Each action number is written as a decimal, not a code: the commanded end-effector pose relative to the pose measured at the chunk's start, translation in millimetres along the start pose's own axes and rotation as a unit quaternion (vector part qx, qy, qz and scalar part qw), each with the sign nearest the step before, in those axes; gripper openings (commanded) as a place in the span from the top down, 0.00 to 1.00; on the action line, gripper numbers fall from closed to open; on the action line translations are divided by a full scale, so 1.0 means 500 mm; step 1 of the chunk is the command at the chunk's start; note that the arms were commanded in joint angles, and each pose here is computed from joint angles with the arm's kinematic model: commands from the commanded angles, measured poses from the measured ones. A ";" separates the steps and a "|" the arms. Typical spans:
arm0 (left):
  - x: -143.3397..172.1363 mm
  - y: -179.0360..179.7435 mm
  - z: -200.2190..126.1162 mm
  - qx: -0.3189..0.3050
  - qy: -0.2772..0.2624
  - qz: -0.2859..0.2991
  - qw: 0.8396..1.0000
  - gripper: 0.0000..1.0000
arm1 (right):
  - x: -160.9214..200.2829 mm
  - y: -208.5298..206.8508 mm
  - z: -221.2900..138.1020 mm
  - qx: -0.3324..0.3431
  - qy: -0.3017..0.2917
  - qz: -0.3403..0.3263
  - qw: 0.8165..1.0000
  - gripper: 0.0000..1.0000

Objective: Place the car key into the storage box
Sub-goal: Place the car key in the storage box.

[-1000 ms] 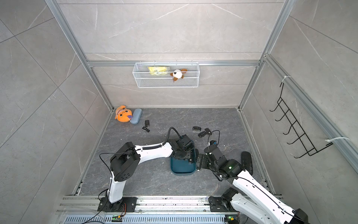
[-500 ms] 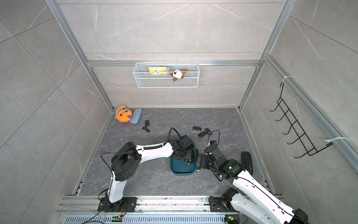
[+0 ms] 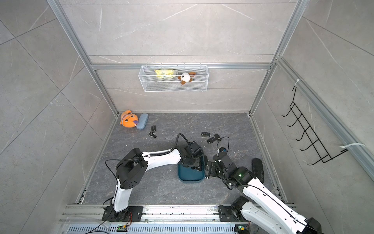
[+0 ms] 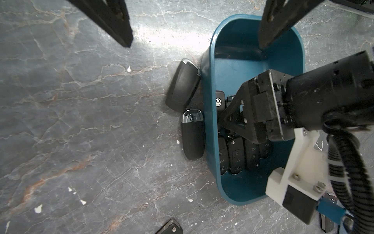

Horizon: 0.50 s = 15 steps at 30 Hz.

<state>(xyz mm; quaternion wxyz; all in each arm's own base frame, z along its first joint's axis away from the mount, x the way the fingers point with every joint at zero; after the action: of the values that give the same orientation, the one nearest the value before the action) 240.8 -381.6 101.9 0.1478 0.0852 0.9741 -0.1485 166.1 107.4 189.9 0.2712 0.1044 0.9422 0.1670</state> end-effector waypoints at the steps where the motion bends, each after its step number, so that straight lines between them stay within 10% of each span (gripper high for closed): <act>1: -0.009 -0.009 -0.031 0.004 -0.008 -0.002 1.000 0.51 | 0.004 -0.009 0.004 0.011 0.002 0.008 1.000 0.01; 15: -0.012 -0.014 -0.043 0.007 -0.014 -0.004 1.000 0.52 | 0.006 -0.008 0.007 0.008 0.005 0.009 1.000 0.01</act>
<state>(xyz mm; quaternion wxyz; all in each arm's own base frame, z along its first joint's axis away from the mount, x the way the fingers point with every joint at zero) 239.9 -377.4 100.9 0.1458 0.0784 0.9768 -0.1362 166.1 107.4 189.6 0.2704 0.1058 0.9423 0.1669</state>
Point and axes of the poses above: each gripper's point midway between its finger pads, its own z axis out along the fingers, its own y axis along the line the jaws close on, x = y × z, the point moved 7 cm from there along -z, back along the fingers, and after that the axes turned 6 degrees about z, right-handed, at the moved point
